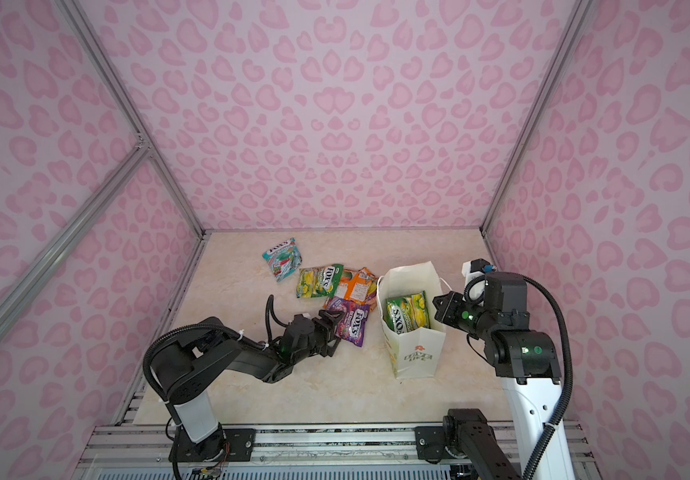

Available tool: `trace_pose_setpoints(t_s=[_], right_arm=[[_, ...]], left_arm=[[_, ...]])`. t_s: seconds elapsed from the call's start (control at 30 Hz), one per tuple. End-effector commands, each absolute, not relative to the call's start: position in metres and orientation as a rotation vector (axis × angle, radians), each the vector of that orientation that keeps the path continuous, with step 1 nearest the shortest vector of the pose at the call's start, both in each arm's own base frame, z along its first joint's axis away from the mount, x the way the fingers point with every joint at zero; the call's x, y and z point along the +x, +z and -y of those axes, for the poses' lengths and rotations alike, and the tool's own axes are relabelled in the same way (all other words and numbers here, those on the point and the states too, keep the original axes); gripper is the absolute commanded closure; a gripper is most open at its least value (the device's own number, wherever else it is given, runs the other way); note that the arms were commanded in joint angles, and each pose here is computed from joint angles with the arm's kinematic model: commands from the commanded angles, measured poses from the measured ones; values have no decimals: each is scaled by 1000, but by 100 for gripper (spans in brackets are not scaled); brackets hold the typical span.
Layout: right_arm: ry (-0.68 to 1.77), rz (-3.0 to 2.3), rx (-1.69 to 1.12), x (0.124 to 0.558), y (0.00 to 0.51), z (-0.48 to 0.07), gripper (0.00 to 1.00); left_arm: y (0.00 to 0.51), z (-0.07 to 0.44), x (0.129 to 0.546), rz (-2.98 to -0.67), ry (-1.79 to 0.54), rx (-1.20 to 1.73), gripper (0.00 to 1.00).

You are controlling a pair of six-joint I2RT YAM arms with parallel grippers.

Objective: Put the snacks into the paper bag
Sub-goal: 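Lift the purple Berries bag up from the table with the left gripper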

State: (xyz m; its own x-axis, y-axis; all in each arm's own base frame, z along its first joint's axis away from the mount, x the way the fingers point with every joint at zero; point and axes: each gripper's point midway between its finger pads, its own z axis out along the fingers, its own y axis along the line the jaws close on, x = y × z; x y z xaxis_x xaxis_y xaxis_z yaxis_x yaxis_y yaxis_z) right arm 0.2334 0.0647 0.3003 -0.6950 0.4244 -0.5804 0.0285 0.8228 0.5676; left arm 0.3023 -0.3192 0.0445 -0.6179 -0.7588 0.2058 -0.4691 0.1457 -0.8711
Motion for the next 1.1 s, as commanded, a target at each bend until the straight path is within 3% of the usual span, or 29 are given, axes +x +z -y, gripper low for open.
trace_pose_setpoints(t_s=[0.0, 0.57, 0.7, 0.83, 1.07], right_arm=[[680, -2257, 317, 234, 301, -64, 100], [672, -2255, 315, 230, 302, -64, 100], [672, -2254, 315, 230, 302, -64, 100], [671, -2252, 317, 230, 301, -63, 100], [671, -2249, 315, 230, 301, -63, 100]], left_arm=[[-20, 289, 280, -2359, -1084, -1291, 15], [-49, 285, 267, -2508, -889, -1377, 47], [-51, 281, 267, -2514, -883, -1379, 50], [-51, 279, 265, -2518, -885, -1370, 62], [-42, 286, 274, -2523, -931, -1281, 74]])
